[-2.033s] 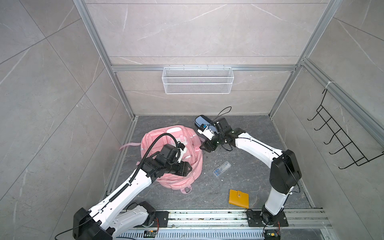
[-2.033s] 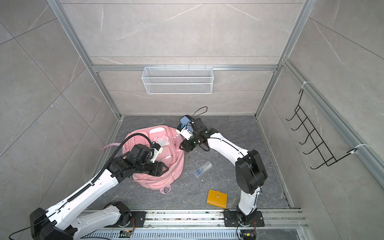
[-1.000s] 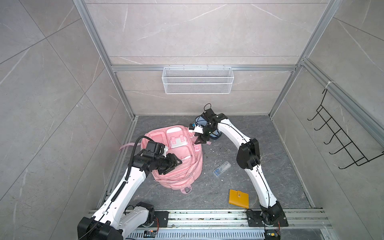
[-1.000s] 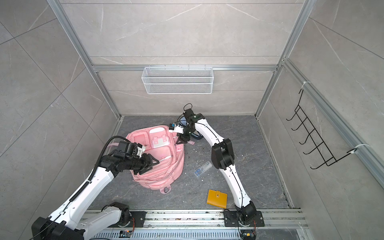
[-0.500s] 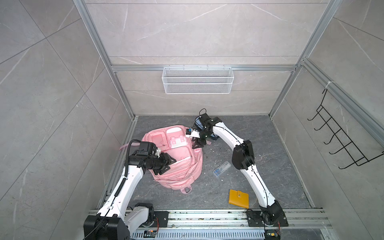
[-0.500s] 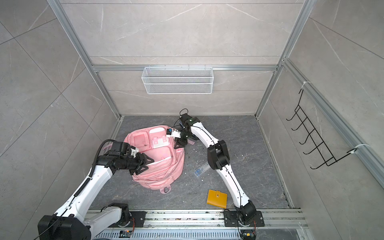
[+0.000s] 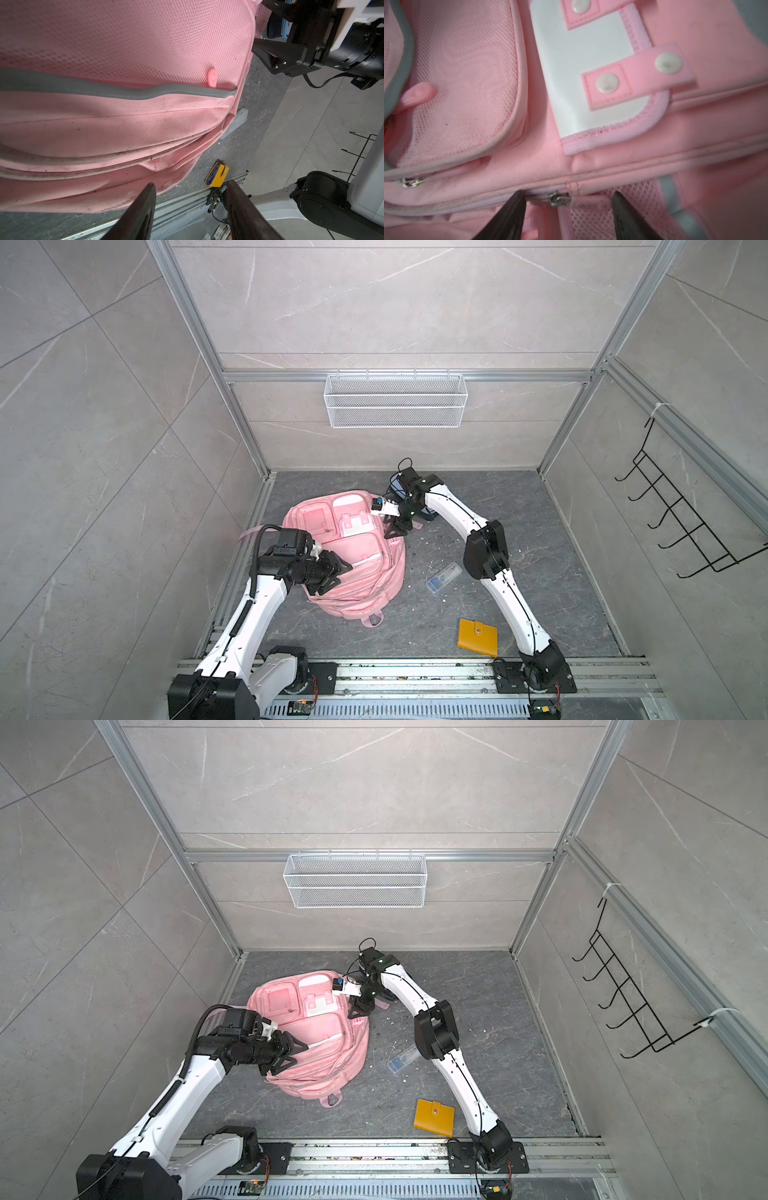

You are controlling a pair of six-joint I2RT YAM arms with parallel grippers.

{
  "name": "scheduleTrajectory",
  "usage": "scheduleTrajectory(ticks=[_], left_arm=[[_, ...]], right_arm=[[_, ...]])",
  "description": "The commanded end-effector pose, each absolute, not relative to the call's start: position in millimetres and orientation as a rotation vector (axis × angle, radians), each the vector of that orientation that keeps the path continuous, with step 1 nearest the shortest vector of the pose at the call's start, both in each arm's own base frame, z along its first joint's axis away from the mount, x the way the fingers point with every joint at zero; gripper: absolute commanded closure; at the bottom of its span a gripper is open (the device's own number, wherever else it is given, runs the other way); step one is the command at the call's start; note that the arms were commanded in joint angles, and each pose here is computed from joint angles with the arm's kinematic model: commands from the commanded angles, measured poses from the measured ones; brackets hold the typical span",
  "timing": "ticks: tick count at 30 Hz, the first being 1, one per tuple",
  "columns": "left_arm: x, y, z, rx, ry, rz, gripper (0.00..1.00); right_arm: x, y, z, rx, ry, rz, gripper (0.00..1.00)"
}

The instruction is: Pack the student bag

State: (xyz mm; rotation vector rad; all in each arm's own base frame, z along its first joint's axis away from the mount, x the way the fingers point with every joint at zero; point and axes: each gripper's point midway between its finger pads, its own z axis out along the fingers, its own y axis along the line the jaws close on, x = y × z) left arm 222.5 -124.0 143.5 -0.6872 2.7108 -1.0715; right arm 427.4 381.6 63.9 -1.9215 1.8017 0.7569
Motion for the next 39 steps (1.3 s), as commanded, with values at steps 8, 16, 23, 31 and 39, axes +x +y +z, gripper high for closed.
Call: scheduleTrajectory(ticks=[8,16,23,31,39], left_arm=[[224,-122,154,-0.674,2.659,-1.079,0.44],[215,-116,132,-0.749,2.713,-1.035,0.48],[216,-114,117,-0.831,2.691,-1.062,0.49],[216,-110,113,-0.854,2.687,-1.062,0.49],[215,-108,104,-0.870,2.704,-1.054,0.49]], right_arm=[[385,378,67,-1.986,1.892,0.865,0.45],[382,379,79,-1.989,1.870,0.845,0.56],[384,398,79,-1.982,1.833,0.830,0.45],[378,398,65,-2.002,1.864,0.835,0.43],[371,385,64,-2.018,1.908,0.787,0.46]])
